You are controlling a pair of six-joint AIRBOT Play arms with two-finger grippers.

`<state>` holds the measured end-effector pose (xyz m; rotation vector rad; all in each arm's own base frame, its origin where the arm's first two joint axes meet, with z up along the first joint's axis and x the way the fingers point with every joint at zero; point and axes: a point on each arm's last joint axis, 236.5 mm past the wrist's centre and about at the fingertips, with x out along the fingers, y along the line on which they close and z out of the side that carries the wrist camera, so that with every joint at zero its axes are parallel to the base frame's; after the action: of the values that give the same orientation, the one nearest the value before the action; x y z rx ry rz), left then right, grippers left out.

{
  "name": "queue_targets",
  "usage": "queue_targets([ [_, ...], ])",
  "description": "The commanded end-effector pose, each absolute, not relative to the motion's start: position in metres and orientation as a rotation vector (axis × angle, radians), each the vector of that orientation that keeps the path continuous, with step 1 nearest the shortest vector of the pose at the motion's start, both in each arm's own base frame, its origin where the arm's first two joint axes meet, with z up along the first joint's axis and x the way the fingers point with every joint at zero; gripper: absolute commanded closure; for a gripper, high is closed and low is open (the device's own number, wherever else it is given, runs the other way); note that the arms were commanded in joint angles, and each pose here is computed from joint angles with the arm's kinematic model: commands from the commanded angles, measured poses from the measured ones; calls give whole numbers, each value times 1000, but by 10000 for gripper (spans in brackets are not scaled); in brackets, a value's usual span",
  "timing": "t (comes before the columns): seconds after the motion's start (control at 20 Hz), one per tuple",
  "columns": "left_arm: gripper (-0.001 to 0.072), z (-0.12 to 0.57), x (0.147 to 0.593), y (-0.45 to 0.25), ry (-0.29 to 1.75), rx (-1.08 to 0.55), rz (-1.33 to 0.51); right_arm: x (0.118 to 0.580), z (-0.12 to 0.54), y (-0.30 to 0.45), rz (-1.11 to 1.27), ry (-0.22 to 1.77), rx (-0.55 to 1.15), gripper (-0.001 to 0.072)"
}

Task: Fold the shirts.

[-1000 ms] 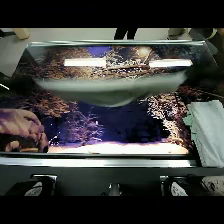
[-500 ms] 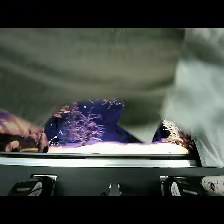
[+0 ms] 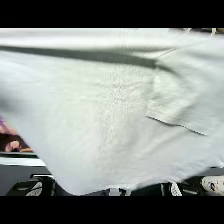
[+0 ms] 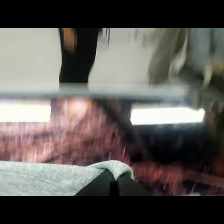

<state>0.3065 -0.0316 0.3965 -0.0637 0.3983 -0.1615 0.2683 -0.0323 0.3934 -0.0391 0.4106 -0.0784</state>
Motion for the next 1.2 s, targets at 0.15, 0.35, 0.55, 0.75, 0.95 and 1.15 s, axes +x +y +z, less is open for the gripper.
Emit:
queue_targets([
  [0.15, 682, 141, 411, -17, 975, -142, -140, 388, 155, -35, 35, 1117, 219, 683],
  [0.35, 682, 48, 469, -9, 1091, -185, -111, 476, 65, -18, 95, 1124, 447, 683],
  [0.55, 682, 7, 522, -5, 1103, -202, -104, 529, 10, -26, 60, 1050, 537, 683],
  [0.75, 682, 2, 566, -1, 1056, -195, -104, 560, 2, -11, 104, 947, 403, 683],
  [0.95, 682, -9, 584, 9, 1042, -201, -90, 553, 0, 16, 131, 1000, 405, 682],
  [1.15, 682, -42, 555, 9, 1206, -216, -106, 477, -41, 27, 139, 1347, 398, 683],
])
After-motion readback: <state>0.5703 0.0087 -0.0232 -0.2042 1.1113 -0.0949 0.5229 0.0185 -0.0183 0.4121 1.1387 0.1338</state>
